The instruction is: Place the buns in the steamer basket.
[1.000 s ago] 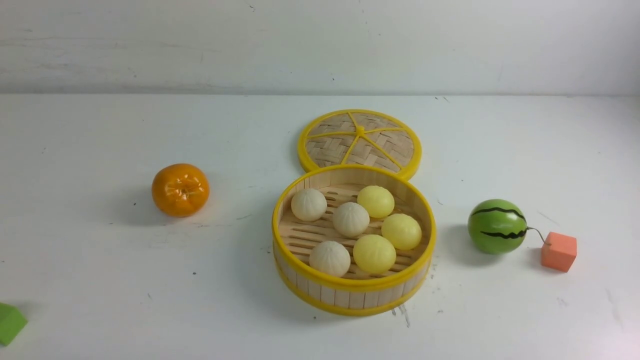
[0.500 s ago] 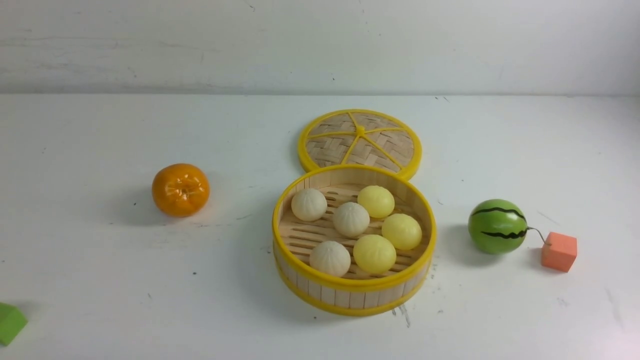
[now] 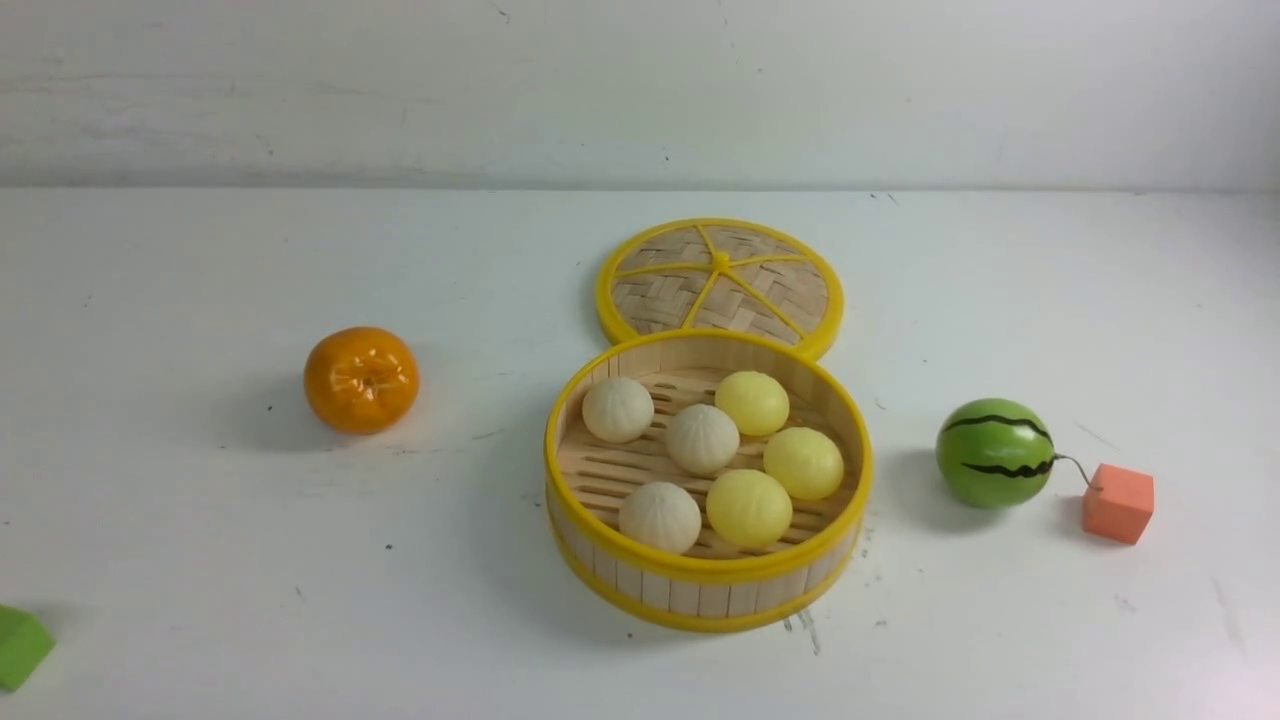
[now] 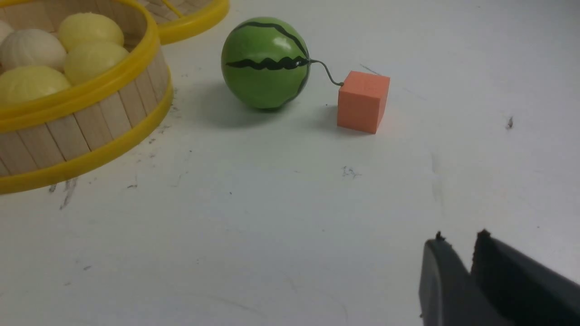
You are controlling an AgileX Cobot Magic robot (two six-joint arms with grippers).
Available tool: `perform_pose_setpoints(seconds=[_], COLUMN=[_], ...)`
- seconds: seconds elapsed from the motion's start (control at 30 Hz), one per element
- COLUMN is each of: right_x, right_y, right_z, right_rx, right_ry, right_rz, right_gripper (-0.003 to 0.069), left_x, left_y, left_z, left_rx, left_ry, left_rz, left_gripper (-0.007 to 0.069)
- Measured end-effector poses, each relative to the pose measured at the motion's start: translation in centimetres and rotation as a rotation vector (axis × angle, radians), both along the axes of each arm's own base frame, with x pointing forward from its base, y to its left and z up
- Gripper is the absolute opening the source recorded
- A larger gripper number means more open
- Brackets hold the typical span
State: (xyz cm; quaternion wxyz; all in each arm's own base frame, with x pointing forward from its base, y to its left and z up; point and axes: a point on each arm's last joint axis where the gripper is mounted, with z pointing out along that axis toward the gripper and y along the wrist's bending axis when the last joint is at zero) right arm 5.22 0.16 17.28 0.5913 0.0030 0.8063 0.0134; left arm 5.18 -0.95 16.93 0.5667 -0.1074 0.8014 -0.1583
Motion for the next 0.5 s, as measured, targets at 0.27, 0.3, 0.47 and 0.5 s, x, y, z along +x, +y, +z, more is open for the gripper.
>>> perform_pose_setpoints(seconds=[0.27, 0.3, 0.47, 0.5], right_x=[0.00, 0.00, 0.00, 0.00], right_y=[0.00, 0.00, 0.00, 0.00], right_z=[0.00, 0.00, 0.00, 0.00], right_rx=[0.000, 0.000, 0.000, 0.000], right_ry=[0.000, 0.000, 0.000, 0.000], right_rz=[0.000, 0.000, 0.000, 0.000], right_gripper=[0.0118, 0.0119, 0.0125, 0.0127], left_x=[0.00, 0.00, 0.00, 0.00], left_y=[0.00, 0.00, 0.00, 0.00], left_z=[0.00, 0.00, 0.00, 0.00], left_rx=[0.000, 0.000, 0.000, 0.000], left_ry=[0.000, 0.000, 0.000, 0.000], left_rz=[0.000, 0.000, 0.000, 0.000], left_gripper=[0.0016, 0.0017, 0.0016, 0.0016])
